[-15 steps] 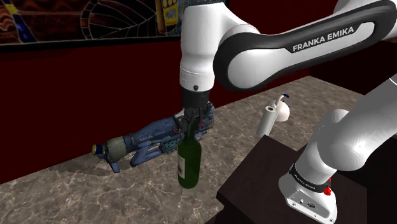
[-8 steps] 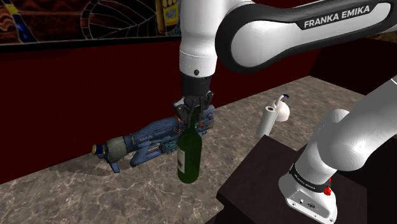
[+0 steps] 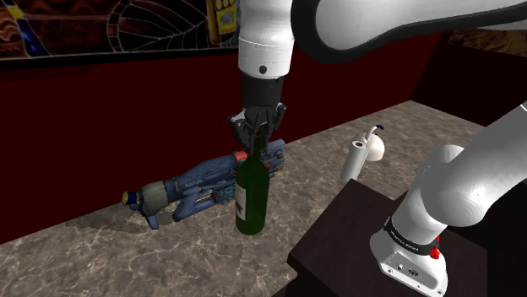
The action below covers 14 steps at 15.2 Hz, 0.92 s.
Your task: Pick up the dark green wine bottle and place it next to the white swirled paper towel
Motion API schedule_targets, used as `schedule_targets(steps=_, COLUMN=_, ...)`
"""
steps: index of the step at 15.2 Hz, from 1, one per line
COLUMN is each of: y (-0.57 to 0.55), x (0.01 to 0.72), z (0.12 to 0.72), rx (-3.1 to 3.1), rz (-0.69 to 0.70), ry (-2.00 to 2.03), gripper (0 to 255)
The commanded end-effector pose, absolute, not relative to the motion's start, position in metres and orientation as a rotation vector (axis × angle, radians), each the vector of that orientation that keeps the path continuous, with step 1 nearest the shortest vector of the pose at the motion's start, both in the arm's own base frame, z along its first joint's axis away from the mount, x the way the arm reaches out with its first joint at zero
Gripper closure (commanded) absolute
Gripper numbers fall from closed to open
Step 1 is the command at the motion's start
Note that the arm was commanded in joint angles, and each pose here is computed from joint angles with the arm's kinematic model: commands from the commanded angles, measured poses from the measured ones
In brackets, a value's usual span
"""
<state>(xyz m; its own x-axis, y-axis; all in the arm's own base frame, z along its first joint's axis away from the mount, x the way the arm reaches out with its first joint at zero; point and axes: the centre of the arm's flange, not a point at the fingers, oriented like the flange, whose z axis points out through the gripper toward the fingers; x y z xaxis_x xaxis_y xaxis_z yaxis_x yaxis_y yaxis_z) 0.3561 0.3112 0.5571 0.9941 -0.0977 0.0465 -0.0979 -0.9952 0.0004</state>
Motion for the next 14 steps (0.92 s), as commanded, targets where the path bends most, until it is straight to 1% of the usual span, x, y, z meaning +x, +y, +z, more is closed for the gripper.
schedule_targets(steps=1, y=0.312, x=0.357, z=0.568, rx=3.134, rz=0.073, ry=-0.154, gripper=255)
schedule_targets(steps=14, y=0.312, x=0.357, z=0.637, rx=3.134, rz=0.073, ry=-0.154, gripper=255)
